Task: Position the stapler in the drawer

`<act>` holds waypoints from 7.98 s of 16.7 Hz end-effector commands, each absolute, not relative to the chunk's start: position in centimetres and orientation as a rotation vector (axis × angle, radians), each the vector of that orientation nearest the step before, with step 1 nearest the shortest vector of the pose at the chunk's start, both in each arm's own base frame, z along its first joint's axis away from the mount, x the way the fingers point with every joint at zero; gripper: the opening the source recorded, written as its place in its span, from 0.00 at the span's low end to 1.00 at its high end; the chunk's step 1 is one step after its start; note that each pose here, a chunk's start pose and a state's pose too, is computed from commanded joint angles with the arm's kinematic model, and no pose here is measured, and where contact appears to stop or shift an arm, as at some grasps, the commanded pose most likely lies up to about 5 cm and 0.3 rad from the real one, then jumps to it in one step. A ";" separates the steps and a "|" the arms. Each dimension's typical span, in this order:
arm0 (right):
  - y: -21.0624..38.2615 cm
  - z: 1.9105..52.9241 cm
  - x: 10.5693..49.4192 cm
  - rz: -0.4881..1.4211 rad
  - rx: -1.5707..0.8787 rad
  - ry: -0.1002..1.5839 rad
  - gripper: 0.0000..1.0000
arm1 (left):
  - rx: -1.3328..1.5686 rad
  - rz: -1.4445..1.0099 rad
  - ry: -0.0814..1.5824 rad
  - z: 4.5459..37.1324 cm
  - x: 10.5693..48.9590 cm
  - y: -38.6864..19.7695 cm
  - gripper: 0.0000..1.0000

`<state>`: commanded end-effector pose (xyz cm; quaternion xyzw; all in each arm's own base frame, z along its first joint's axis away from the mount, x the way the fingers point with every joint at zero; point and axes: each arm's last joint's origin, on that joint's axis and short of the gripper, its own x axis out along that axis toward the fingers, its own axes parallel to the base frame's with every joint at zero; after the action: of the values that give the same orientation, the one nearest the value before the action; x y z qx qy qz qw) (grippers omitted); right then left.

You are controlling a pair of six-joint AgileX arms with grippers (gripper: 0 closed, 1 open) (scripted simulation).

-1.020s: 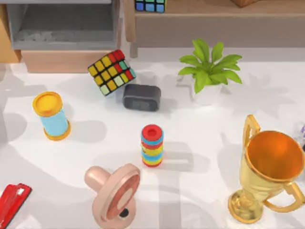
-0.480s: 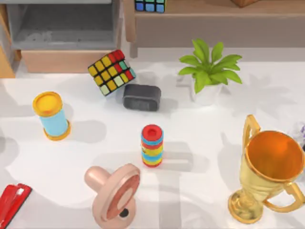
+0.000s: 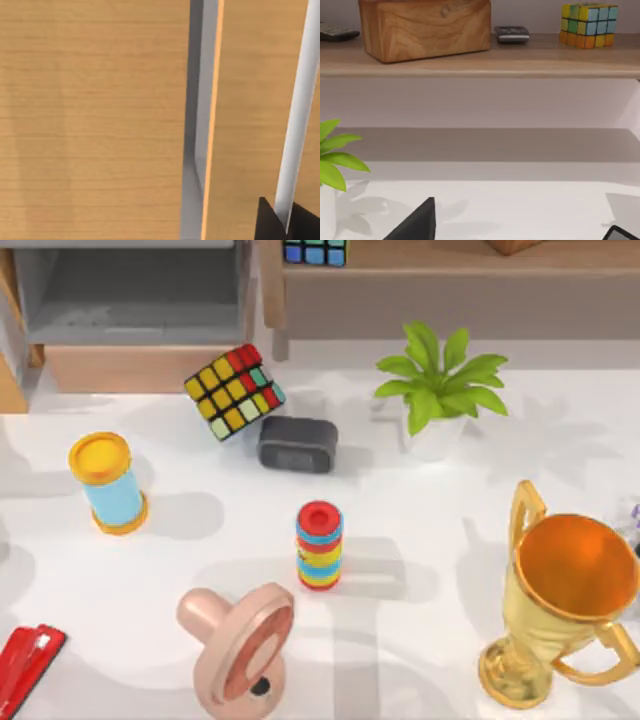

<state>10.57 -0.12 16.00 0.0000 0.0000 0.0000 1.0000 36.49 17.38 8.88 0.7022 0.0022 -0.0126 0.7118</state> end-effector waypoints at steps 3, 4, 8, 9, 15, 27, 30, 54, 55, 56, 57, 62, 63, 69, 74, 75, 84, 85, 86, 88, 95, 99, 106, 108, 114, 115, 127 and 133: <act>-0.1 16.0 10.6 0.000 0.000 0.000 1.00 | 1.556 -0.031 0.007 8.8 34.2 17.5 0.00; -0.1 16.0 10.6 0.000 0.000 0.000 1.00 | 1.554 -0.034 0.008 8.7 33.3 17.4 0.00; -0.1 16.0 10.6 0.000 0.000 0.000 1.00 | 1.555 -0.032 0.005 8.8 30.7 17.4 0.00; -0.1 16.0 10.6 0.000 0.000 0.000 1.00 | 1.556 -0.032 0.005 8.8 30.6 17.4 0.00; -0.1 16.0 10.6 0.000 0.000 0.000 1.00 | 1.558 -0.028 0.007 8.8 29.5 17.6 0.00; -0.1 16.0 10.6 0.000 0.000 0.000 1.00 | 1.556 -0.033 0.006 8.8 24.5 17.5 0.15; -0.1 16.0 10.6 0.000 0.000 0.000 1.00 | 1.556 -0.033 0.006 8.8 24.5 17.5 0.38; -0.1 16.0 10.6 0.000 0.000 0.000 1.00 | 1.556 -0.034 0.004 8.8 22.5 17.5 1.00; -0.1 16.0 10.6 0.000 0.000 0.000 1.00 | 1.556 -0.034 0.004 8.8 22.5 17.5 1.00; -0.1 16.0 10.6 0.000 0.000 0.000 1.00 | 1.554 -0.038 0.004 8.7 22.7 17.5 1.00; -0.1 16.0 10.6 0.000 0.000 0.000 1.00 | 1.554 -0.038 0.004 8.7 22.7 17.5 1.00; -0.1 16.0 10.6 0.000 0.000 0.000 1.00 | 1.411 -0.049 0.097 8.8 22.6 17.6 1.00; -0.1 16.0 10.6 0.000 0.000 0.000 1.00 | 1.356 -0.055 0.133 8.8 22.7 17.6 1.00; -0.1 16.0 10.6 0.000 0.000 0.000 1.00 | 0.927 -0.109 0.405 9.5 23.4 16.5 1.00; -0.1 16.0 10.6 0.000 0.000 0.000 1.00 | 0.571 -0.184 0.680 11.1 24.7 13.1 1.00; -0.1 16.0 10.6 0.000 0.000 0.000 1.00 | 0.511 -0.202 0.742 11.5 24.8 12.2 1.00; -0.1 16.0 10.6 0.000 0.000 0.000 1.00 | 0.259 -0.302 1.325 16.3 23.2 2.6 1.00; -0.1 16.0 10.6 0.000 0.000 0.000 1.00 | 0.261 -0.304 1.376 16.8 22.8 1.8 1.00; -0.1 16.0 10.6 0.000 0.000 0.000 1.00 | 0.266 -0.304 1.421 17.2 22.3 1.1 1.00; -0.1 16.0 10.6 0.000 0.000 0.000 1.00 | 0.283 -0.303 1.493 18.1 21.6 0.0 1.00; -0.1 16.0 10.6 0.000 0.000 0.000 1.00 | 0.305 -0.300 1.549 18.8 21.0 -1.0 1.00; -0.1 16.0 10.6 0.000 0.000 0.000 1.00 | 0.304 -0.300 1.551 17.9 21.1 -0.9 1.00; -0.1 16.0 10.6 0.000 0.000 0.000 1.00 | 0.305 -0.300 1.548 12.8 21.2 -0.9 1.00; -0.1 16.0 10.6 0.000 0.000 0.000 1.00 | 0.305 -0.300 1.549 11.9 21.0 -0.9 1.00; -0.1 16.0 10.6 0.000 0.000 0.000 1.00 | 0.305 -0.300 1.549 11.8 21.0 -0.9 0.85; -0.1 16.0 10.6 0.000 0.000 0.000 1.00 | 0.305 -0.300 1.549 11.8 21.0 -0.9 0.77; -0.1 16.0 10.6 0.000 0.000 0.000 1.00 | 0.305 -0.300 1.549 11.8 21.0 -0.9 0.00; -0.1 16.0 10.6 0.000 0.000 0.000 1.00 | 0.305 -0.300 1.549 11.8 21.0 -0.9 0.00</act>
<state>10.57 -0.12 16.00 0.0000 0.0000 0.0000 1.0000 21.00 -0.95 11.76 0.1366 0.6939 -0.1346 0.6940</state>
